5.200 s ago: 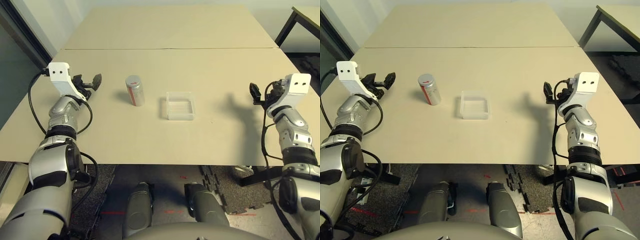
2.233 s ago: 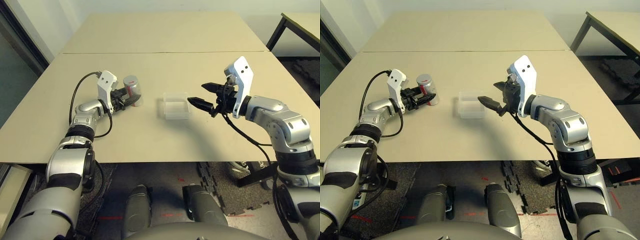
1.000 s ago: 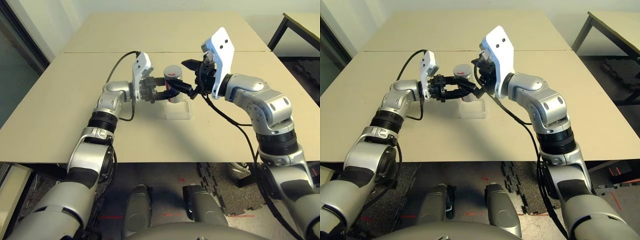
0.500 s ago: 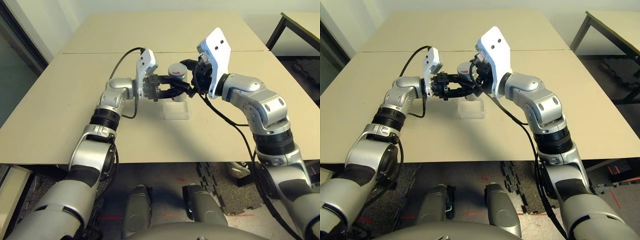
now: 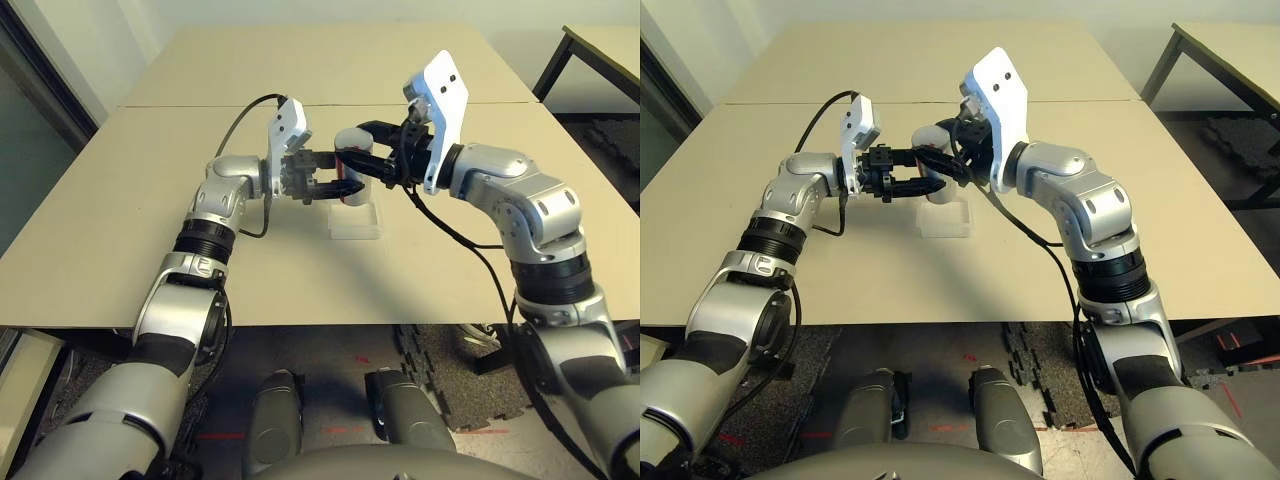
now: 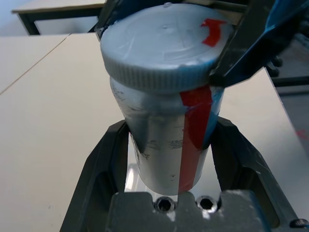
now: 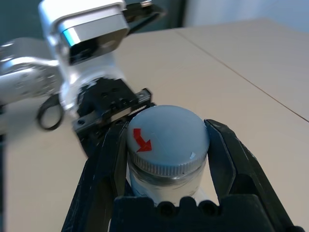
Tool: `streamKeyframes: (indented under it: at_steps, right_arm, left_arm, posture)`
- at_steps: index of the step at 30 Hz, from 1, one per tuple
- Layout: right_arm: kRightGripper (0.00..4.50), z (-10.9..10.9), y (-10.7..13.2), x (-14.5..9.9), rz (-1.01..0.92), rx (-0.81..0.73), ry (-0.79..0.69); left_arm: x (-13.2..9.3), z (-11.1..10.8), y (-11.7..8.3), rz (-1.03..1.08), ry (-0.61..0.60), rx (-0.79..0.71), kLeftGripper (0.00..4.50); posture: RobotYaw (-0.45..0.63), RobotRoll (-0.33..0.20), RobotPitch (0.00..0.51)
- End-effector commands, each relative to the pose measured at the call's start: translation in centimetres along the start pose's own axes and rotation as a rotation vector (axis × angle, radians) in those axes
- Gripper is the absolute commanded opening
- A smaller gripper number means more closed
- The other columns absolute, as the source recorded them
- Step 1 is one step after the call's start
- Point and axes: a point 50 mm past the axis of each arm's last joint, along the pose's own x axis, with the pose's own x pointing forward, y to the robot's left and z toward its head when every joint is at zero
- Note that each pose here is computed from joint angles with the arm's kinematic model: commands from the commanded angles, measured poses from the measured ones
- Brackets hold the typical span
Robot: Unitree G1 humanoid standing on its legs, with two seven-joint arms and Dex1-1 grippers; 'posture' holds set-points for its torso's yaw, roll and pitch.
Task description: Pour the medicine from the bottle into the box.
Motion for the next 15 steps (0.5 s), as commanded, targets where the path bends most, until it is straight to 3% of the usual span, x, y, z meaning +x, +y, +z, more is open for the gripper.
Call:
streamKeyframes:
  at_steps: [1,8,15]
  right_arm:
    - [2.57,0.9,-1.0,-0.8,0.125,-0.012,-0.04]
    - [2.57,0.4,-3.5,-1.0,0.236,-0.048,0.008]
    - [2.57,0.3,-3.8,-0.8,0.251,-0.049,0.012]
  left_arm:
    - [0.2,0.3,-0.8,-0.048,0.0,0.008,2.73]
    - [0.9,1.2,-2.3,-0.094,-0.022,0.014,2.73]
    - [0.9,1.2,-2.5,-0.095,-0.015,0.009,2.73]
  posture:
    - [-0.18,0.0,0.069]
    - [-0.14,0.0,0.083]
    - [-0.14,0.0,0.088]
